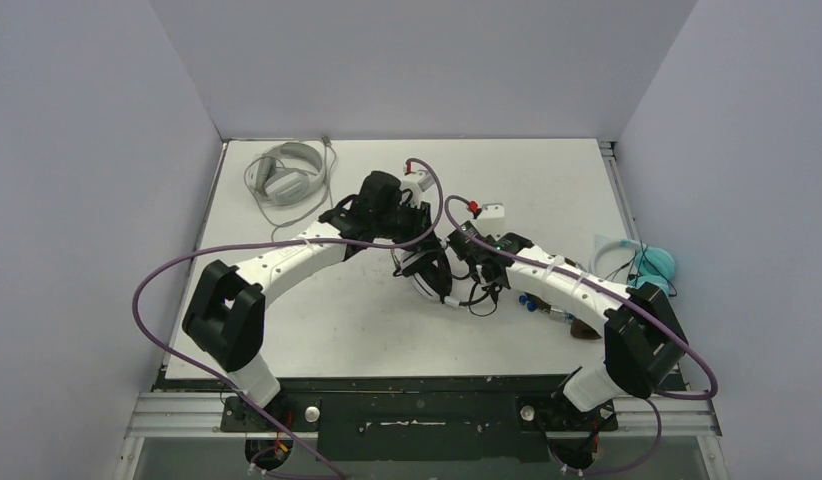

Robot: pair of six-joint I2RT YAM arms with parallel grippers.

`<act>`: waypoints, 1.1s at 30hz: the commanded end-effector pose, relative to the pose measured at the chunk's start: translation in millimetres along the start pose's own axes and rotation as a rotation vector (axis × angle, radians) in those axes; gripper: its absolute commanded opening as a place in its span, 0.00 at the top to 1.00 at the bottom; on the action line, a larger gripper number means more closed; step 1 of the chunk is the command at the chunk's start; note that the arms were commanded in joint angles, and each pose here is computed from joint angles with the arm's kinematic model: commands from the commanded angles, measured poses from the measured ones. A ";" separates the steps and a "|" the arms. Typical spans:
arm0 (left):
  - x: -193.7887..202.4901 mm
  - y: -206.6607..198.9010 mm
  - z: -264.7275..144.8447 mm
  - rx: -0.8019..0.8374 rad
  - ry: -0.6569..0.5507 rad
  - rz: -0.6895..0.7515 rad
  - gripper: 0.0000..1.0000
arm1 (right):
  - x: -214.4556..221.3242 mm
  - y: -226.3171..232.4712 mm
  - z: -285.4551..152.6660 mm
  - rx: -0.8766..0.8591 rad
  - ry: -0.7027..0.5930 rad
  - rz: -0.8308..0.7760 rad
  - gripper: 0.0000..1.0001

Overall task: Wrap the headphones
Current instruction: Wrap the headphones cable around the headphones.

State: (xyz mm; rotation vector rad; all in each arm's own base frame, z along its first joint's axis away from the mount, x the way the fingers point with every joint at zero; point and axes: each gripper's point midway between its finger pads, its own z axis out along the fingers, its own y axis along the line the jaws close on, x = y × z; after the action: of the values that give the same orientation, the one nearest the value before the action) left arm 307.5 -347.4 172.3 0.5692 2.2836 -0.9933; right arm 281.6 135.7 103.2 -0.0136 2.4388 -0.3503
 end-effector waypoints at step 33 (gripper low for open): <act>9.3 -45.8 -20.2 0.171 0.041 -0.002 0.80 | -64.8 12.9 3.3 -0.106 -0.212 0.274 1.00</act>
State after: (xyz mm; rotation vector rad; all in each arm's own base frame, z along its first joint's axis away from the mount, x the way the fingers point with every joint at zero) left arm 272.7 -352.4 170.7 0.6202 2.3678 -1.0919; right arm 314.3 142.2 109.4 0.1200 2.3301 -0.2180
